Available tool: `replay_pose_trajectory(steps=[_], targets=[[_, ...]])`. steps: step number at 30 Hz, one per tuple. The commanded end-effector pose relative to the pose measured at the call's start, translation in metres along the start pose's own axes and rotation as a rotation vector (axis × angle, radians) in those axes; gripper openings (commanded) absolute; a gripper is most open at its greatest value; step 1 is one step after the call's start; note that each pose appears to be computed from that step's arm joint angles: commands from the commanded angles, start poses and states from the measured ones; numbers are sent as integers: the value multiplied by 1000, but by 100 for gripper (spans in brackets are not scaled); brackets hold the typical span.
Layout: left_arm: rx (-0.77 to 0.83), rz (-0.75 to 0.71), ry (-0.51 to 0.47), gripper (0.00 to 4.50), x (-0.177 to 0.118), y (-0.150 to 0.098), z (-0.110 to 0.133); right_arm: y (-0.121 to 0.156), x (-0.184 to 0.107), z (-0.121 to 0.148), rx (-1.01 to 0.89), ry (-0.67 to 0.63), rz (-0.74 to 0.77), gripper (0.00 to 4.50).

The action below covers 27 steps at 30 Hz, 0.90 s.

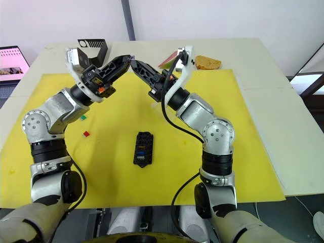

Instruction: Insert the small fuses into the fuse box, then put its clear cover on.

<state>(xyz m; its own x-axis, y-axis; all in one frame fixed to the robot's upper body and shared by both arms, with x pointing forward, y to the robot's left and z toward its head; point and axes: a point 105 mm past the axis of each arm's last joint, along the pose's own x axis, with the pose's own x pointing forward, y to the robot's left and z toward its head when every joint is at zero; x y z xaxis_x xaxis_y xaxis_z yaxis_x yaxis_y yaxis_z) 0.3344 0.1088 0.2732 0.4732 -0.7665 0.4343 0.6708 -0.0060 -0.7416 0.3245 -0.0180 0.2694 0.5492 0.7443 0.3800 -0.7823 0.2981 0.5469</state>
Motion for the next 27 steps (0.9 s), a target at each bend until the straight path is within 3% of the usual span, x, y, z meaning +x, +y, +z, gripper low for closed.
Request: replay_pose_trajectory(steps=[1,17,21,23,26,27], targets=[[17,-33,5,0,1,-8,-1,15,1,8,-29,-24,55,5],[14,-30,26,0,-5,-7,-3,25,-4,11,-5,-9,108,5],[72,-20,61,142,-23,-17,5,26,-5,11,-26,7,106,0],[118,-11,111,246,-43,-25,10,27,-6,12,-48,28,115,0],[215,60,253,410,-70,-30,8,30,-11,13,-91,81,136,0],[262,92,305,442,-76,-29,5,30,-13,13,-107,106,142,0]])
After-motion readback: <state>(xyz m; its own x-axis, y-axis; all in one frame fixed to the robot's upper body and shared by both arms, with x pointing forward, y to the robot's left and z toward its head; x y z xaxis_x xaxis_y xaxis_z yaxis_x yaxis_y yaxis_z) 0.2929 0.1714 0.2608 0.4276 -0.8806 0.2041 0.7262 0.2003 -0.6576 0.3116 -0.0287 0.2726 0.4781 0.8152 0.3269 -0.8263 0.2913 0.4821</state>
